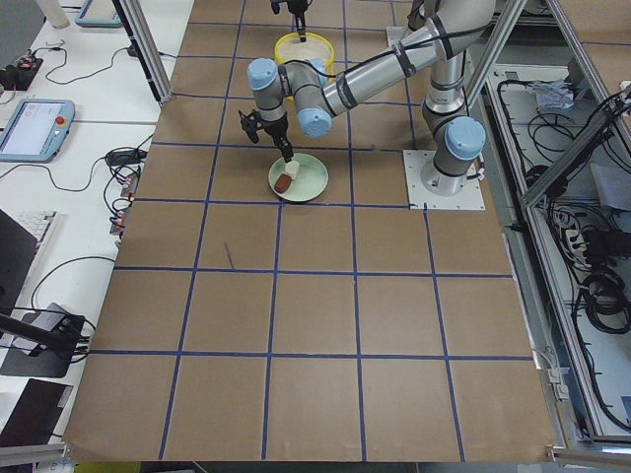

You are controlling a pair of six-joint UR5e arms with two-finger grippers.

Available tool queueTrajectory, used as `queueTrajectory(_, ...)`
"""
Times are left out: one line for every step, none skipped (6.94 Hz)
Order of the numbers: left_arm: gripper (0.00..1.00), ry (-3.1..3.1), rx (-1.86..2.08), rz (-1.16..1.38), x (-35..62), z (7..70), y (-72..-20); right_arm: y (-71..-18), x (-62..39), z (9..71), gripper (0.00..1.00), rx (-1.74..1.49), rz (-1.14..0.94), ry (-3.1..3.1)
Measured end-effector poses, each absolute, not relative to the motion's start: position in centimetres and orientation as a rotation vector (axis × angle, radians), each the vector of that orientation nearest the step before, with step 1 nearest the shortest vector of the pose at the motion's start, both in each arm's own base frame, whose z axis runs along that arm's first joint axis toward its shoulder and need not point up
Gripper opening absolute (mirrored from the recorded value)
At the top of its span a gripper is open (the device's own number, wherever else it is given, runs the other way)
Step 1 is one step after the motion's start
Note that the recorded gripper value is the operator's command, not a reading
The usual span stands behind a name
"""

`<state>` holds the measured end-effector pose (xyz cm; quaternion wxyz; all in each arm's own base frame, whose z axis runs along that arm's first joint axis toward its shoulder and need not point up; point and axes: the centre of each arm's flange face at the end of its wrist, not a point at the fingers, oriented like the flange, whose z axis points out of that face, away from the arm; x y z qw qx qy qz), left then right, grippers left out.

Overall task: Place buns in different layers of steamer
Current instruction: 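Lift top steamer tier with right gripper while left gripper descends to bun, then grasp the white bun with the left gripper and lift it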

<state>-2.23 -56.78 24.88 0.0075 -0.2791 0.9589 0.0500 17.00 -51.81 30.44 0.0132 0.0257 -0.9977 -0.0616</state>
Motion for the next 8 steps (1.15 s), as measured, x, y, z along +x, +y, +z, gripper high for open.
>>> queueTrajectory(0.88,2.957,-0.999,0.144,-2.3,23.3,-56.9,-52.0,16.1,32.2,0.07,0.076,-0.189,-3.11)
queueTrajectory(0.87,2.93,-1.062,0.15,-2.4,21.5,-56.5,-52.6,14.5,34.3,0.07,0.06,-0.201,-3.112)
queueTrajectory(0.79,2.912,-1.076,0.171,-2.4,19.9,-55.6,-53.1,12.8,36.4,0.07,0.039,-0.215,-3.116)
queueTrajectory(0.6,2.892,-1.072,0.177,-2.4,18.9,-54.9,-53.4,11.1,38.2,0.07,0.021,-0.22,-3.119)
queueTrajectory(0.37,2.875,-1.064,0.167,-2.2,18.6,-54.6,-53.5,9.8,39.5,0.07,0.011,-0.207,-3.124)
queueTrajectory(0.21,2.87,-1.061,0.157,-2.1,18.6,-54.6,-53.6,9.1,40.1,0.08,0.003,-0.199,-3.126)
queueTrajectory(0.12,2.87,-1.057,0.144,-2.1,18.9,-54.6,-53.7,8.8,40.3,0.08,0.0,-0.194,-3.127)
queueTrajectory(0.11,2.87,-1.054,0.129,-2.1,19.4,-54.6,-53.7,8.7,40.4,0.08,-0.003,-0.191,-3.127)
